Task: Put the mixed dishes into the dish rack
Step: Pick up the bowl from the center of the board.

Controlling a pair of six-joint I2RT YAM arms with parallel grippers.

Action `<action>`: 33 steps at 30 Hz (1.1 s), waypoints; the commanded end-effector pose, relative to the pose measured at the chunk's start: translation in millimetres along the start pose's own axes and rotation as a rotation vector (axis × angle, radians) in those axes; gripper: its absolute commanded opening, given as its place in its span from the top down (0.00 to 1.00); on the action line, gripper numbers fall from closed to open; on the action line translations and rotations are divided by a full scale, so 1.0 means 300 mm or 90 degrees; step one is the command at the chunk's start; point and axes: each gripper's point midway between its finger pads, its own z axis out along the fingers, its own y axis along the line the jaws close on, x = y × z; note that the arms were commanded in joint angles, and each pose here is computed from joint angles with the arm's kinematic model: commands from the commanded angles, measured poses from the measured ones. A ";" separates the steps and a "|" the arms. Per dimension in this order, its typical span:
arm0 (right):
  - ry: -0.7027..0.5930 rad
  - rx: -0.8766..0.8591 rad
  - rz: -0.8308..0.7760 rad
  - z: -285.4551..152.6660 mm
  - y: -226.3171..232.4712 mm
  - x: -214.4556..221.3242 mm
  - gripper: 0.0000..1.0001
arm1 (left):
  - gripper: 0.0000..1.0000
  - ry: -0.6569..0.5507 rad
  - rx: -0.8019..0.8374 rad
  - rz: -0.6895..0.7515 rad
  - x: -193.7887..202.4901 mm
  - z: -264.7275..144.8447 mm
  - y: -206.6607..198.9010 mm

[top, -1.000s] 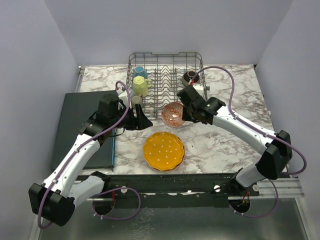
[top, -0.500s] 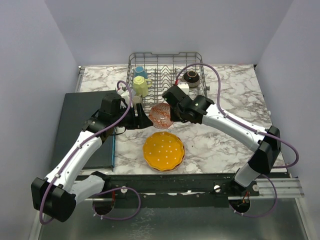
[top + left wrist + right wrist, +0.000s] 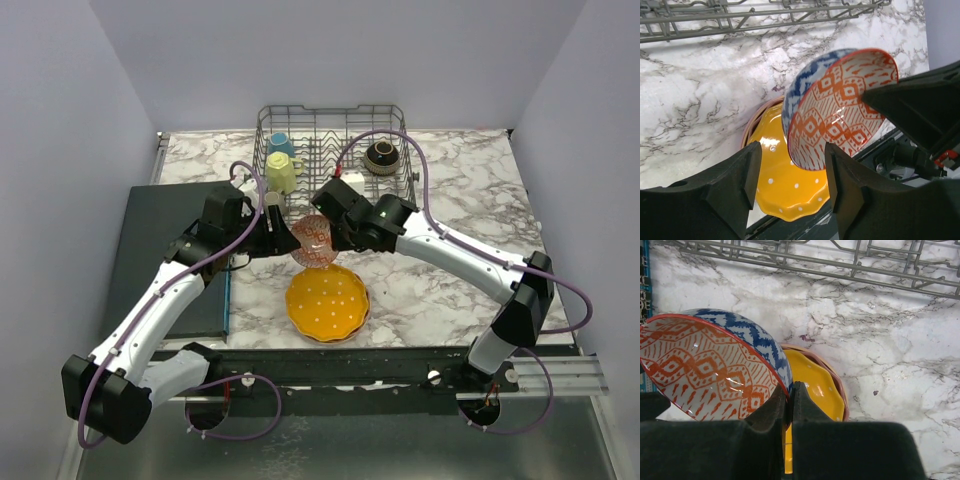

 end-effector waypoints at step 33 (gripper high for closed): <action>-0.042 -0.011 -0.012 -0.093 0.100 -0.022 1.00 | 0.67 -0.031 -0.076 0.034 -0.032 -0.009 0.008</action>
